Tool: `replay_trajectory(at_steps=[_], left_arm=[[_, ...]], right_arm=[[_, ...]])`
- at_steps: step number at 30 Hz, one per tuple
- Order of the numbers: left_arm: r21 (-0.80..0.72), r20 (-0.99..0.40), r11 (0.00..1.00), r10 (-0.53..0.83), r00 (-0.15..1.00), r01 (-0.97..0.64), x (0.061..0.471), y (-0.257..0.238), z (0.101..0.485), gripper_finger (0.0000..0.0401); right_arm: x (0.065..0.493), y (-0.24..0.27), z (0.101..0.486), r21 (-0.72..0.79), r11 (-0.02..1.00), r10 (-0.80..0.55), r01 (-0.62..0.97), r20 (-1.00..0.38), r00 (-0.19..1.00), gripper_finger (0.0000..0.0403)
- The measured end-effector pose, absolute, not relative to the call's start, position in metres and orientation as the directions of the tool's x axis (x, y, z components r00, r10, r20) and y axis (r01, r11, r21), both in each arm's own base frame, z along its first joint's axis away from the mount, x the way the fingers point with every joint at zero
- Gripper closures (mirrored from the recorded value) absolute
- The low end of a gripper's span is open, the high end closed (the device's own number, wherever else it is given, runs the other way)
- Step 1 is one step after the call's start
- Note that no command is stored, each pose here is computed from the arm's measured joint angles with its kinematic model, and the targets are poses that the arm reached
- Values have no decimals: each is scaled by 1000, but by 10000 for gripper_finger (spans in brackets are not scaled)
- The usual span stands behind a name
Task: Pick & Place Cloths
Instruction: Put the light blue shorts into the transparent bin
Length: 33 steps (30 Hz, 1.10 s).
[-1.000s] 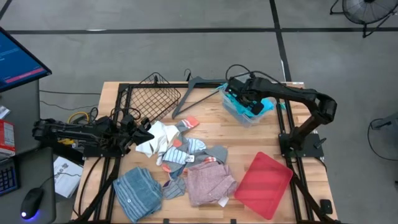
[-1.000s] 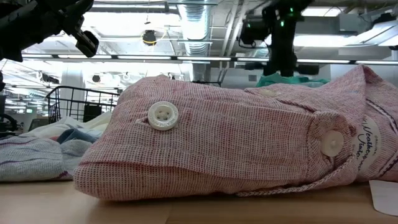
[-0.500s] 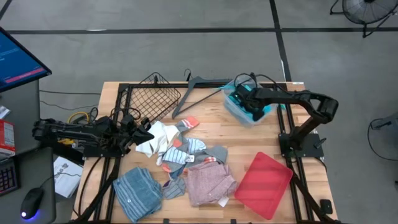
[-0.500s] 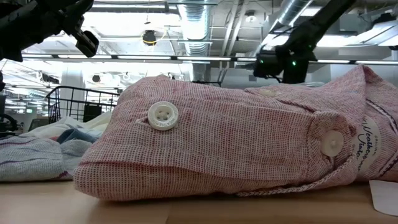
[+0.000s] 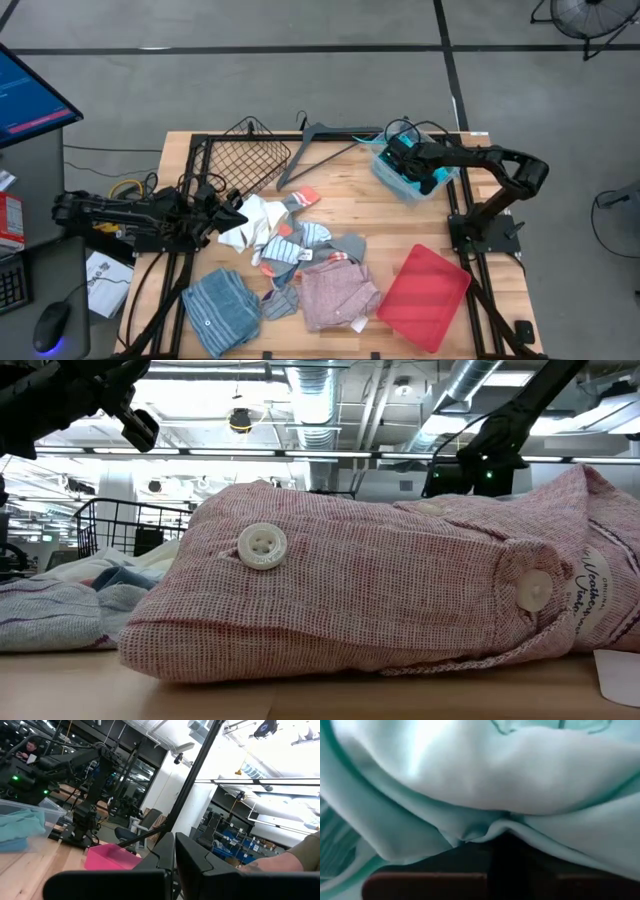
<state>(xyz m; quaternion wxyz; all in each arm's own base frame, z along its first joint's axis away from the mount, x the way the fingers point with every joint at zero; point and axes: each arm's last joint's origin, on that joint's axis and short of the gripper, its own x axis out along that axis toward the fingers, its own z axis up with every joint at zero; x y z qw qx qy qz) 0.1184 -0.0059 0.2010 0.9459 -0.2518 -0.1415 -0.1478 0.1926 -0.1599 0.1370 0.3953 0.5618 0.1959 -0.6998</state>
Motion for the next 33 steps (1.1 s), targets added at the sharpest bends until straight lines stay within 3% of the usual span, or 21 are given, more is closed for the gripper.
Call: replay_trajectory(at_steps=[5,15,16,18,21,24,29,33], left_arm=[[-435,342,830,-208,916,350,118,-6,201,399],[-434,342,830,-208,916,351,118,-6,201,399],[-435,342,830,-208,916,351,118,-6,201,399],[-435,342,830,-208,916,350,118,-6,201,399],[-435,342,830,-208,916,351,118,-6,201,399],[-435,342,830,-208,916,351,118,-6,201,399],[-435,342,830,-208,916,351,118,-6,201,399],[-435,342,830,-208,916,351,118,-6,201,399]], right_arm=[[192,-163,165,212,-482,-374,850,-927,19,358],[184,-157,229,387,-262,-527,884,-825,205,230],[184,-156,236,399,-201,-550,895,-802,234,218],[187,-156,256,401,16,-613,916,-720,326,198],[194,-149,284,245,361,-651,900,-624,432,180],[200,-144,296,17,576,-637,818,-617,462,176],[210,-152,290,-226,715,-612,661,-660,437,178],[220,-163,274,-254,783,-548,568,-715,435,178]])
